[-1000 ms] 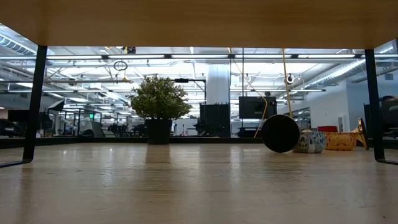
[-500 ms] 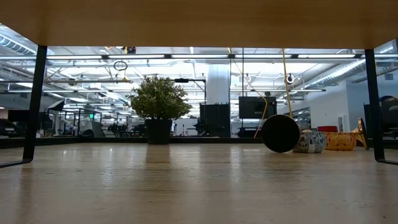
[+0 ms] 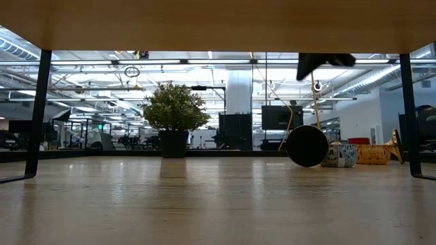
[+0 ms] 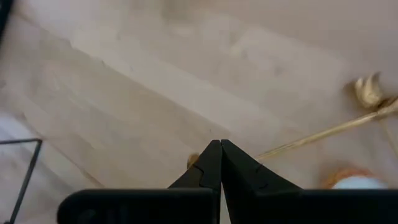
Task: Pick & Place candle stick holders
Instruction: Put the left gold candle holder on the shelf
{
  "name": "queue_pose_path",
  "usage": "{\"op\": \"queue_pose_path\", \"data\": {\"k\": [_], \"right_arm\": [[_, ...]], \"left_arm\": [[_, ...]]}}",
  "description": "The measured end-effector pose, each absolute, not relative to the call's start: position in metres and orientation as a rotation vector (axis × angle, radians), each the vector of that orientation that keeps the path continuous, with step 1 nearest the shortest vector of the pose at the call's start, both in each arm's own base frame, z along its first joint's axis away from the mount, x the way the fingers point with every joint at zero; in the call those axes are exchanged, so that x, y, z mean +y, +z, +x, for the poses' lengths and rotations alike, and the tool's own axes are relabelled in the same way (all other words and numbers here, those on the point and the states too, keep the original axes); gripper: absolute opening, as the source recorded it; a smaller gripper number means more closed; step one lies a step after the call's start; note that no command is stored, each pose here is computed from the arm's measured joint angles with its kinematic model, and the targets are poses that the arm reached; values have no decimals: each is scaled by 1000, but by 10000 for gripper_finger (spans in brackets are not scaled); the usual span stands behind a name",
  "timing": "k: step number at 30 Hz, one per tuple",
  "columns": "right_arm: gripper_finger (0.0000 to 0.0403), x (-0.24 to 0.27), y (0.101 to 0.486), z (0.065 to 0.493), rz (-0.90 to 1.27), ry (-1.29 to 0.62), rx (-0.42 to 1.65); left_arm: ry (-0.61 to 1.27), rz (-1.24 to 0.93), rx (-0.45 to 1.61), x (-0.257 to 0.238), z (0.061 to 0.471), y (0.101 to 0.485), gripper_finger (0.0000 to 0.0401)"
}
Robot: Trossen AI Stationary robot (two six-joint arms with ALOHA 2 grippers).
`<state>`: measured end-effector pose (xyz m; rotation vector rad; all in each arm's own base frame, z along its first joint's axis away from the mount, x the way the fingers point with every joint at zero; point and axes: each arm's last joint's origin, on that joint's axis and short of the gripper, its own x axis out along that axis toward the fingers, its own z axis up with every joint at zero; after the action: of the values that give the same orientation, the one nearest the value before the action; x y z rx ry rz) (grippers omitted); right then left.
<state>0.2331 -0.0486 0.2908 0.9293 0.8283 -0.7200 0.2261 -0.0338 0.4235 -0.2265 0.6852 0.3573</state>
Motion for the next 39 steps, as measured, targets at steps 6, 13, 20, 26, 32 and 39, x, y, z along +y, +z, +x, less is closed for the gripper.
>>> {"op": "queue_pose_path", "data": {"k": [6,13,20,26,32,39], "right_arm": [[0,-48,254,233,1027,-677,849],[0,-46,233,237,1066,-549,820],[0,-46,242,245,982,-417,709],[0,-52,242,234,1000,-577,703],[0,-58,237,202,1027,-842,834],[0,-64,245,177,996,-933,866]], "left_arm": [[365,-210,689,-29,227,423,2],[349,-213,702,-23,228,423,2],[347,-211,705,-22,228,423,3],[346,-207,705,-22,228,423,3],[342,-196,708,-22,228,423,3],[346,-182,713,-22,230,422,3]]}}
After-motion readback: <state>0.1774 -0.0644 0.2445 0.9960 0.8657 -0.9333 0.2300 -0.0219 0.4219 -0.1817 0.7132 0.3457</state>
